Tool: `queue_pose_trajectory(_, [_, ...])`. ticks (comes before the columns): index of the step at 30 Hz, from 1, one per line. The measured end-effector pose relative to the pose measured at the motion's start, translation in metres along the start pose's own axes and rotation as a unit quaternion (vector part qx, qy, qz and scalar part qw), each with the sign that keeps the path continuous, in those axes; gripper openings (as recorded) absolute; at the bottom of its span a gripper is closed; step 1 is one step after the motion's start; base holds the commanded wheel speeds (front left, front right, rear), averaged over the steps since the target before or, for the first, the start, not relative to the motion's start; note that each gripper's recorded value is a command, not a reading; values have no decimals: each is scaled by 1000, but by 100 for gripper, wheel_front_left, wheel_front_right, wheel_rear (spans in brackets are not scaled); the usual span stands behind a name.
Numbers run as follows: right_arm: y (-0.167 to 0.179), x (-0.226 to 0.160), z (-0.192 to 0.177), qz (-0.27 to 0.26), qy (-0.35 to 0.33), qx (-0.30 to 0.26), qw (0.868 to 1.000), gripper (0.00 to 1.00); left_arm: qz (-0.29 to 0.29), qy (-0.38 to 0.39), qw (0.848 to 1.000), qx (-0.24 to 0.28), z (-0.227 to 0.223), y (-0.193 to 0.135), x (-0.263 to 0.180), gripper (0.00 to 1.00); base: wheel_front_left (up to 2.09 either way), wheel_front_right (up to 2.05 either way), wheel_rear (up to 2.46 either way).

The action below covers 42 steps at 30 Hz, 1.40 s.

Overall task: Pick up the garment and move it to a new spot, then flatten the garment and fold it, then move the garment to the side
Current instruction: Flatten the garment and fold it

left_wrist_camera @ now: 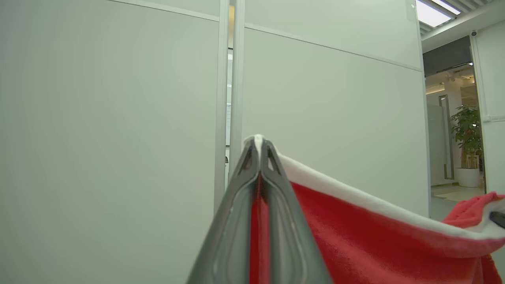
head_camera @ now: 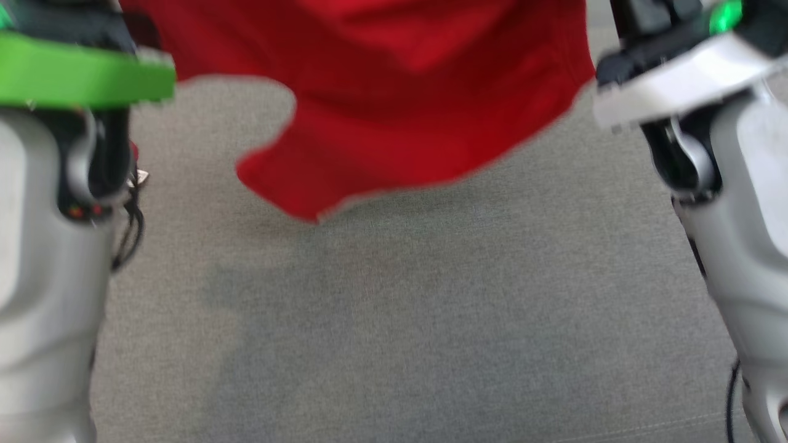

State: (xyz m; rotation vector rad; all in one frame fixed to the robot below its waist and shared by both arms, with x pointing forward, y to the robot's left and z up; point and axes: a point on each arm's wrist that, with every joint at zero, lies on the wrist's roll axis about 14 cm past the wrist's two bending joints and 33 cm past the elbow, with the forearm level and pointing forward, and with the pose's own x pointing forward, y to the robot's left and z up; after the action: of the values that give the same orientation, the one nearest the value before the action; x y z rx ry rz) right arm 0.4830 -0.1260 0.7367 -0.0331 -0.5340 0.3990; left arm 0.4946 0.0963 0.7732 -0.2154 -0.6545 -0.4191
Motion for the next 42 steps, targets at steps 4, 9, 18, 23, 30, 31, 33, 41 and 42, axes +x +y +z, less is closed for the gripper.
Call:
queue_pose_trajectory(4, [-14,46,-21,-8,-15,-36,999,0,9,-29,999,32,-11,24,35,0,0,0,0])
queue_pose_trajectory(9, [-10,69,-98,-3,46,-46,998,0,24,21,999,35,-83,45,41,0,0,0,0])
queue_pose_trajectory(18, [16,22,-226,-1,161,31,986,0,83,117,989,-19,-194,74,-28,0,0,0,0])
queue_pose_trajectory(23, [22,-14,-249,-16,178,75,981,0,124,120,984,-42,-202,85,-68,0,0,0,0])
queue_pose_trajectory(30, [33,-59,-228,-35,173,118,977,0,138,108,983,-56,-171,67,-108,0,0,0,0])
queue_pose_trajectory(31, [33,-65,-224,-39,172,122,977,0,138,106,983,-57,-166,64,-112,0,0,0,0])
queue_pose_trajectory(33, [34,-76,-216,-43,171,125,976,0,140,105,983,-61,-155,58,-123,0,0,0,0])
queue_pose_trajectory(41, [54,-137,-186,-56,193,148,968,0,157,115,979,-57,-109,37,-171,0,0,0,0])
queue_pose_trajectory(42, [56,-145,-182,-59,196,150,967,0,155,113,980,-54,-101,33,-175,0,0,0,0])
